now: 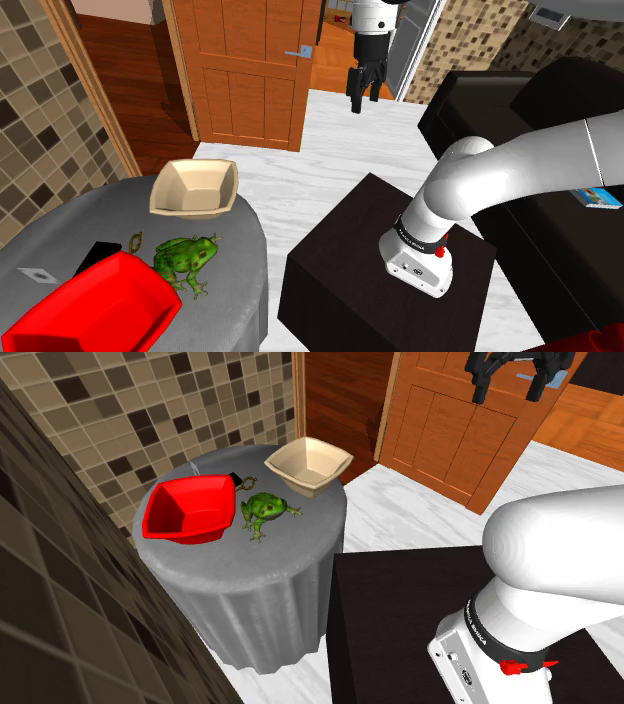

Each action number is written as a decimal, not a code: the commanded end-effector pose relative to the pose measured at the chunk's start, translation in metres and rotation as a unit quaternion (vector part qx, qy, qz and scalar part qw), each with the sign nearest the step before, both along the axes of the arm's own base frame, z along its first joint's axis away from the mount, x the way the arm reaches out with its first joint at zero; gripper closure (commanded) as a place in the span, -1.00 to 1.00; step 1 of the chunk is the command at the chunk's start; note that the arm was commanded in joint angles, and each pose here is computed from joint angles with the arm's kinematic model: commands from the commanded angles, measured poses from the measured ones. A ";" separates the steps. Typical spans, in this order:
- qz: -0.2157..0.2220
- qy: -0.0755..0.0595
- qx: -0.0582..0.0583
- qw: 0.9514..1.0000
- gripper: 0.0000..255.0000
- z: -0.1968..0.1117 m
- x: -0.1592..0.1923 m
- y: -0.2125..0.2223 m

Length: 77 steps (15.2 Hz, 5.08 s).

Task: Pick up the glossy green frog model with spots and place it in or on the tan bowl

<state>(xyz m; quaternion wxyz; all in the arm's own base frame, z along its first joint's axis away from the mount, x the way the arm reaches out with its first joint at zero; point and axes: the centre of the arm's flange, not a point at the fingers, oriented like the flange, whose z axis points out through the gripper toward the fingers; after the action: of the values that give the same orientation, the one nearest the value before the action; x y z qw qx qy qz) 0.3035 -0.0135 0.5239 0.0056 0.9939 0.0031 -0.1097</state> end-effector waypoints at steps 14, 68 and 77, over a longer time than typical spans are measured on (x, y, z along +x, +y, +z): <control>-0.007 -0.032 0.000 0.999 -1.00 -0.105 0.004 0.133; -0.024 -0.120 -0.002 0.992 1.00 -0.417 0.087 0.489; 0.044 -0.115 0.002 0.992 -1.00 -0.368 0.069 0.467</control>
<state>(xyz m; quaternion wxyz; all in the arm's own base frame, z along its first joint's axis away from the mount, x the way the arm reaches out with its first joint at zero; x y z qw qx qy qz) 0.3826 0.4679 0.1760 0.0254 0.9992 0.0265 0.0162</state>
